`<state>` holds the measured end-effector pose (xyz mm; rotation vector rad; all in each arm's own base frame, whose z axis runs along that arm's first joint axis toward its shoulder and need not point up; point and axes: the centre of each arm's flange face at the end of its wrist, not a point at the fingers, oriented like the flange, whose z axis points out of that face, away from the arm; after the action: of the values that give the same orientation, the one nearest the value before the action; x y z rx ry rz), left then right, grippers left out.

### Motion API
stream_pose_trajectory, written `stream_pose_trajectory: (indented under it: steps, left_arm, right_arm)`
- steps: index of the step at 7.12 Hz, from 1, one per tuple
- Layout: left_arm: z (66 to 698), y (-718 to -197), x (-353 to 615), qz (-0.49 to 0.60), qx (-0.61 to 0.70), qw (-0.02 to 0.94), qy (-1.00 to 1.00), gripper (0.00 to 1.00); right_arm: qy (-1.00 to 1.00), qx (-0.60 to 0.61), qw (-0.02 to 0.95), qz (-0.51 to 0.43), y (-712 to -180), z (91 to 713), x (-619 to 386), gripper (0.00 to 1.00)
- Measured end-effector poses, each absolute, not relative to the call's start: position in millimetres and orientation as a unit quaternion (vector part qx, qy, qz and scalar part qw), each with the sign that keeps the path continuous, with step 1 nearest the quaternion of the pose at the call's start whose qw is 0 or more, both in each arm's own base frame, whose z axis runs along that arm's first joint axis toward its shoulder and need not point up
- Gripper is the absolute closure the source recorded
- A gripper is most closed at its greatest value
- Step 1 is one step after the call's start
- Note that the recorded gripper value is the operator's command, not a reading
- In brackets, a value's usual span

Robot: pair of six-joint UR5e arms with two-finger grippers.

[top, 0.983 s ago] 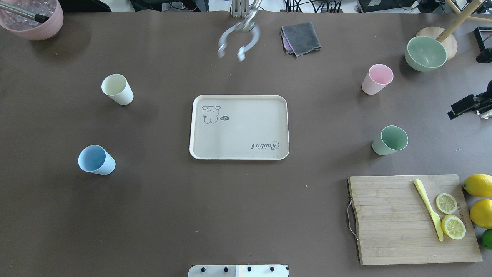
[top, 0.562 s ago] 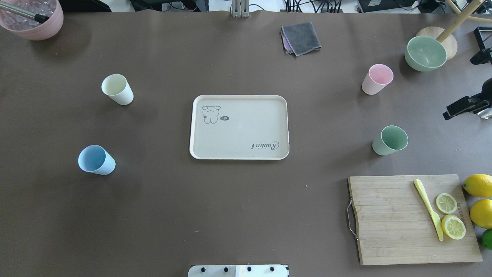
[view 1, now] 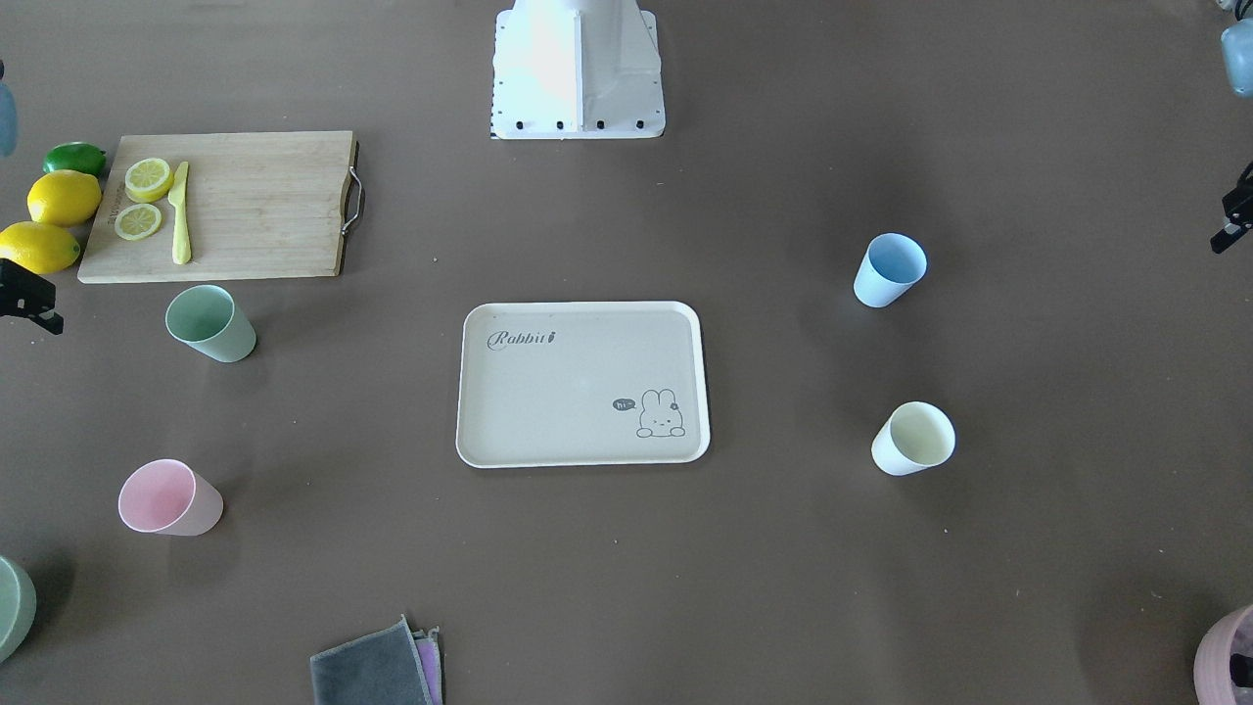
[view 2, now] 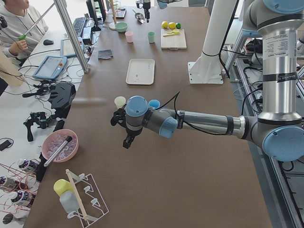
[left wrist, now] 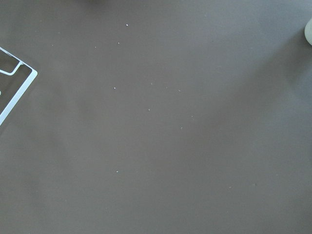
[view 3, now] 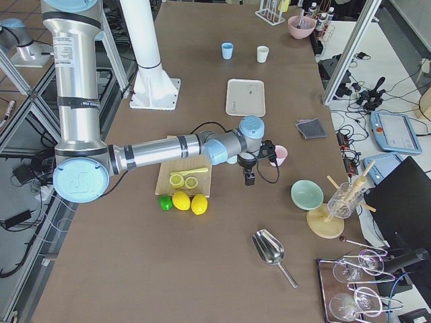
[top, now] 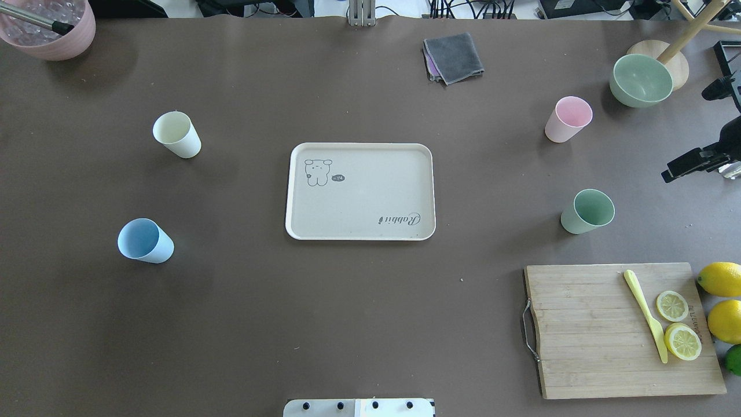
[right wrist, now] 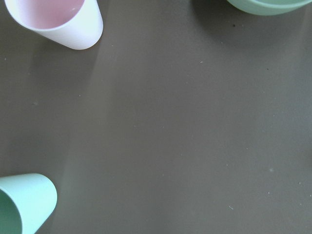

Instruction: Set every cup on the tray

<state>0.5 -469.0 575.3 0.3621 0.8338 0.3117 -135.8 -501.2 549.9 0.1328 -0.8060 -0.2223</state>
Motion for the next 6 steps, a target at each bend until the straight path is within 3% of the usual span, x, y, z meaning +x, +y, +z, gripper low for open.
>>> stream_pose_trajectory:
  steps: [6]
  left_arm:
    - [555, -461, 0, 0.158, 0.204, 0.878, 0.402, 0.02]
  right_arm:
    - [-0.399, 0.084, 0.905, -0.125, -498, 548, -144, 0.00]
